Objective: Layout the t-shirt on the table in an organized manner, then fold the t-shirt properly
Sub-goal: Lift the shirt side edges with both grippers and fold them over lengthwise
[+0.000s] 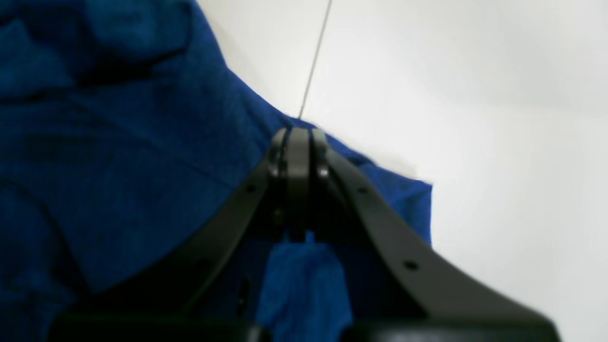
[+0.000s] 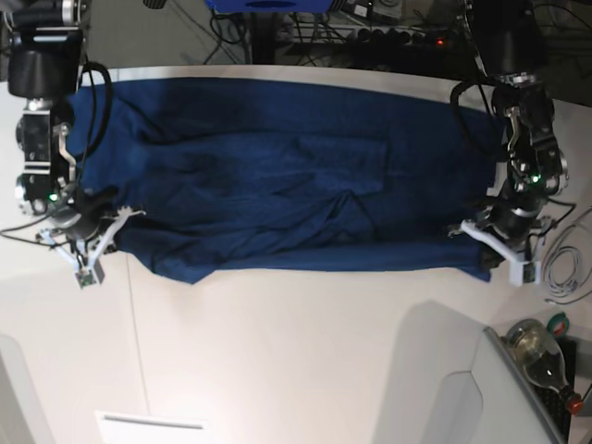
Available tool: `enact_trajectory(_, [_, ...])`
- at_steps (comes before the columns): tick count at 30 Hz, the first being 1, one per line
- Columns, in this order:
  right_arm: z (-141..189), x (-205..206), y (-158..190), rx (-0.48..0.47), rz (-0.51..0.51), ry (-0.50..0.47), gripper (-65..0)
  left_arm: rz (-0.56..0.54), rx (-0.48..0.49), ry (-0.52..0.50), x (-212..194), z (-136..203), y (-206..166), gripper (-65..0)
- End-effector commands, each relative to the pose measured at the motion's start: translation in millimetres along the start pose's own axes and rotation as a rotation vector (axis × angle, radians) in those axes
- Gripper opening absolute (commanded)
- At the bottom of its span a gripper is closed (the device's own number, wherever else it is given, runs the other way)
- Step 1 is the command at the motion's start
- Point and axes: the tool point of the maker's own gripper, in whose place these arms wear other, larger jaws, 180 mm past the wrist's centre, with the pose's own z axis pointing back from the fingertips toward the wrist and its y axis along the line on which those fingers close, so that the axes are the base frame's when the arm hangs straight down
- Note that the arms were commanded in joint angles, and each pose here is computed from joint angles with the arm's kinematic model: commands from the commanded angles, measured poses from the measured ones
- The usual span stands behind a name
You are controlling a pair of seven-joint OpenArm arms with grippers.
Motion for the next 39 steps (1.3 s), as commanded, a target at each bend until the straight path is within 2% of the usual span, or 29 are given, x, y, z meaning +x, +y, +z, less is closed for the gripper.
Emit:
enact_trajectory(1, [6.1,19.2,-9.3,-0.021,0.009,-0.061,-65.0,-0.015,0.024,-0.064,20.3,6.2,11.5,-65.0])
enact_trajectory(13, [34.6,-12.0,11.2,-0.009,0.043,-0.056,-65.0,-0.064,0.027,0.016,-27.8,39.0,12.4,-65.0])
enact_trajectory(21, [44.4,-32.0,18.4,-0.004,0.044,-0.030,-65.0,-0.059,0.032,0.057,-46.3,37.6,16.8,-65.0])
enact_trajectory(30, [57.6,-41.3,25.6,0.002,0.058,-0.030,-65.0,-0.047,0.035,0.061,-59.3,35.0,20.5,-65.0])
enact_trajectory(37, [56.7,-50.9,25.6,0.003,0.051,-0.007,-65.0,-0.051,0.035,0.064,-60.6,35.5,20.6,-65.0])
enact_trajectory(39, [61.4,-59.6,15.3,-0.023,0.030,0.008,-65.0,-0.068,0.042,0.063,-57.5,36.1,26.8,-65.0])
